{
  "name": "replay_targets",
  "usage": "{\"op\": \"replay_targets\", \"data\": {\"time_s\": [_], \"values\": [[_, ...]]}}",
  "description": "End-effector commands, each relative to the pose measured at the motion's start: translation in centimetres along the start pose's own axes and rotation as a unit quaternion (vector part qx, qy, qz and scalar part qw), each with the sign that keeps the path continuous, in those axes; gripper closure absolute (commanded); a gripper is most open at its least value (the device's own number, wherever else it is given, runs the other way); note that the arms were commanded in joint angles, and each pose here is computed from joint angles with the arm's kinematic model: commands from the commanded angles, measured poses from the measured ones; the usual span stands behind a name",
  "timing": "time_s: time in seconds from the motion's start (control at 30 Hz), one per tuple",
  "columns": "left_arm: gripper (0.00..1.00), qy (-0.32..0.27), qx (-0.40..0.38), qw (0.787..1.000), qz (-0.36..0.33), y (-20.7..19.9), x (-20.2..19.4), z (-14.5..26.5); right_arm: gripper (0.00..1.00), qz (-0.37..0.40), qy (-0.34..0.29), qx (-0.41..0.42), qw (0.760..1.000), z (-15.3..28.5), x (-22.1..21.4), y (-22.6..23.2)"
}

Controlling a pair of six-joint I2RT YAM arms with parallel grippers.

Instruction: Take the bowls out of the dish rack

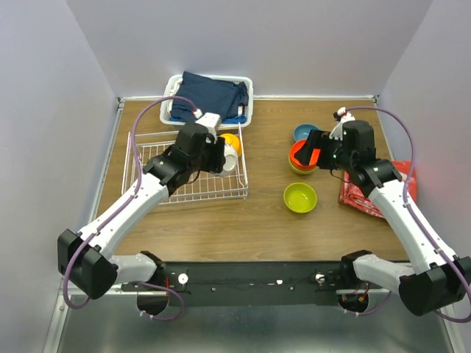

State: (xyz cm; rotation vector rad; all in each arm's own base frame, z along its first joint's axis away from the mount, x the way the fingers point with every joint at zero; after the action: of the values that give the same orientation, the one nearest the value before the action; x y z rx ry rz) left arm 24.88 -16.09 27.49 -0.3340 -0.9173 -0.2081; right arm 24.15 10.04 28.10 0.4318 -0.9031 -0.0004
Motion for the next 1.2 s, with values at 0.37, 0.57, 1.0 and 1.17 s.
{"op": "replay_targets", "data": {"time_s": [0.37, 0.57, 1.0, 1.17], "values": [[1.00, -0.191, -0.003, 0.904, -0.383, -7.6, 0.4, 4.5, 0.00, -0.050, 0.116, -0.012, 0.992, 1.0, 3.1, 2.1], [1.00, -0.218, 0.005, 0.855, -0.472, -10.4, -2.3, 3.9, 0.00, -0.050, 0.169, 0.015, 0.984, 0.8, 3.1, 2.7], [1.00, -0.267, 0.022, 0.767, -0.583, -16.0, -6.5, 1.1, 0.01, -0.069, 0.279, 0.032, 0.957, -1.2, 1.0, 2.4], [1.00, -0.270, 0.034, 0.750, -0.603, -17.2, -7.2, 0.3, 0.10, -0.069, 0.319, 0.026, 0.945, -2.0, 0.0, 2.0]]}}
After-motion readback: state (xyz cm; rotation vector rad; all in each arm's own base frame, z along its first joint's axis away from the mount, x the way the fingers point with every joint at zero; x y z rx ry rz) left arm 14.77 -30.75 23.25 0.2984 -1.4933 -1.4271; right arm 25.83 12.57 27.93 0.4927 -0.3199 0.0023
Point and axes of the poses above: each gripper's point midway between its finger pads, its own z axis back along the fingers, its own y axis along the line the jaws close on, x = y × z, the point moved 9 cm from there along z, back along the fingers, and after that the axes turned 1 degree about z, right-handed, at the moved point
